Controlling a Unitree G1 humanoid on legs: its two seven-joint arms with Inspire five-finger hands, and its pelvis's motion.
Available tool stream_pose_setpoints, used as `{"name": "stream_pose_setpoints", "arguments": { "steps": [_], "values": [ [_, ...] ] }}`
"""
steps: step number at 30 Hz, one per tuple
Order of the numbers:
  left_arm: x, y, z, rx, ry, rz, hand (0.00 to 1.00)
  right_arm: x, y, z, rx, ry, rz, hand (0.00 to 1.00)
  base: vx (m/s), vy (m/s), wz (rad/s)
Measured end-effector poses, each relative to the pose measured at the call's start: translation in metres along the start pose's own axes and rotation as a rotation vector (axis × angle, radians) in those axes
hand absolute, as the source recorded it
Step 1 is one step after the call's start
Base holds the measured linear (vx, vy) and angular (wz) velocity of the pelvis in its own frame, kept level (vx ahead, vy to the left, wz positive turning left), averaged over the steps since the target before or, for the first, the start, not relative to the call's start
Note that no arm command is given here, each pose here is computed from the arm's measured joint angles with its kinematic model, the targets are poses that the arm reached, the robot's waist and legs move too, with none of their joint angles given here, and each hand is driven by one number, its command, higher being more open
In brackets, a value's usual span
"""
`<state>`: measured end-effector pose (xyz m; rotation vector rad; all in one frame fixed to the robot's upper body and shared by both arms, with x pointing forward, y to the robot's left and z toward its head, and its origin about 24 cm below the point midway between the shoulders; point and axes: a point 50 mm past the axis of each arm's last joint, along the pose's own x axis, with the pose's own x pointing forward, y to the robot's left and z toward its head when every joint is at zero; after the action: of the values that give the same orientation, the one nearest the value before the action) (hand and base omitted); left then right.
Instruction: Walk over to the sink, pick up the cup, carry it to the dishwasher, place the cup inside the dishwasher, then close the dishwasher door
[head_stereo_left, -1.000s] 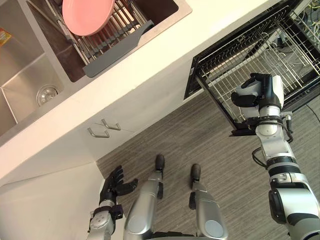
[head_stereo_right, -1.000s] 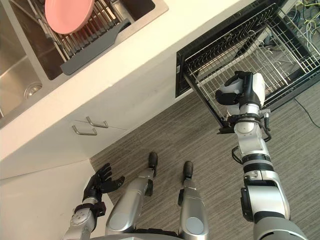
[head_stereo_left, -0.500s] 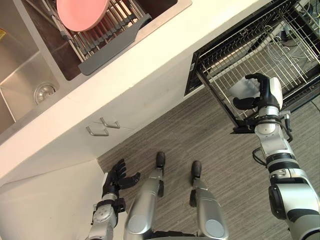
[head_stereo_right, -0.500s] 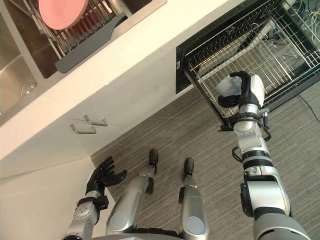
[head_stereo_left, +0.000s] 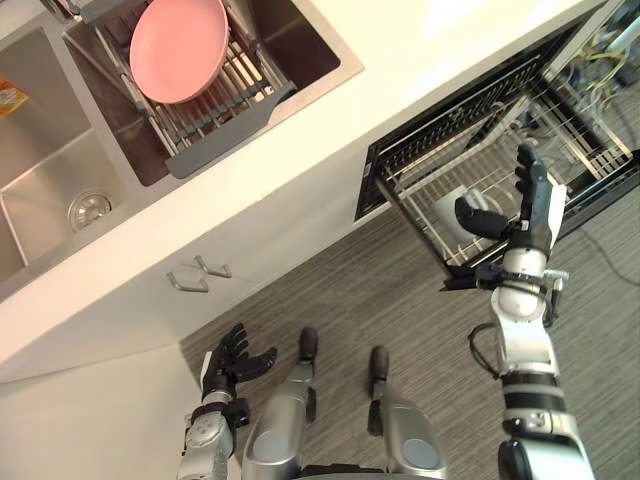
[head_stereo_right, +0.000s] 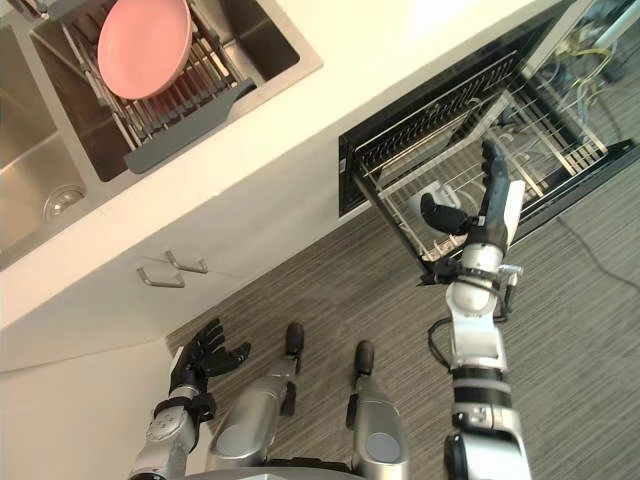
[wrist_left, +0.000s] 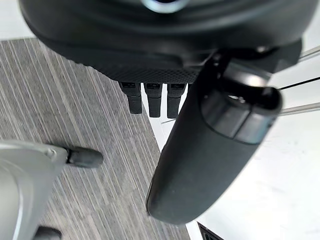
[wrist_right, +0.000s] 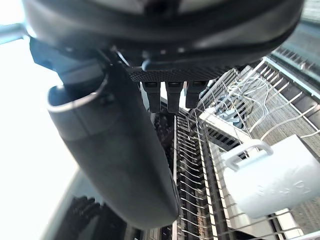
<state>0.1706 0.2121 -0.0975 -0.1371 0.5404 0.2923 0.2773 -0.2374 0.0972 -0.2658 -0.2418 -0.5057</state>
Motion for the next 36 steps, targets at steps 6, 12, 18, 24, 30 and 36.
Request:
{"name": "stream_pose_setpoints", "arguments": {
  "steps": [6, 12, 18, 24, 30, 36],
  "values": [
    [-0.012, 0.014, -0.029, 0.018, 0.119, 0.041, 0.9, -0.047, -0.008, 0.0, 0.075, 0.005, 0.015, 0.9, 0.04, -0.015, 0.32],
    [-0.025, 0.029, -0.048, -0.029, 0.185, 0.12, 0.9, -0.061, -0.008, 0.032, 0.121, -0.143, 0.081, 0.9, -0.01, -0.016, 0.61],
    [-0.025, 0.03, -0.052, -0.024, 0.21, 0.132, 0.9, -0.042, 0.0, 0.056, 0.08, -0.3, 0.152, 0.9, -0.02, 0.064, 0.55],
    [-0.035, 0.04, -0.063, -0.017, 0.249, 0.177, 0.9, -0.038, 0.011, 0.058, 0.02, -0.327, 0.192, 0.9, 0.04, 0.173, 0.09],
    [-0.034, 0.048, -0.059, 0.075, 0.251, 0.161, 0.9, -0.036, 0.023, 0.034, -0.095, -0.234, 0.26, 0.9, 0.18, 0.098, 0.38],
    [-0.032, 0.048, -0.057, 0.098, 0.247, 0.163, 0.9, -0.03, 0.014, 0.036, -0.219, -0.28, 0.274, 0.9, 0.25, -0.117, 0.52]
  ]
}}
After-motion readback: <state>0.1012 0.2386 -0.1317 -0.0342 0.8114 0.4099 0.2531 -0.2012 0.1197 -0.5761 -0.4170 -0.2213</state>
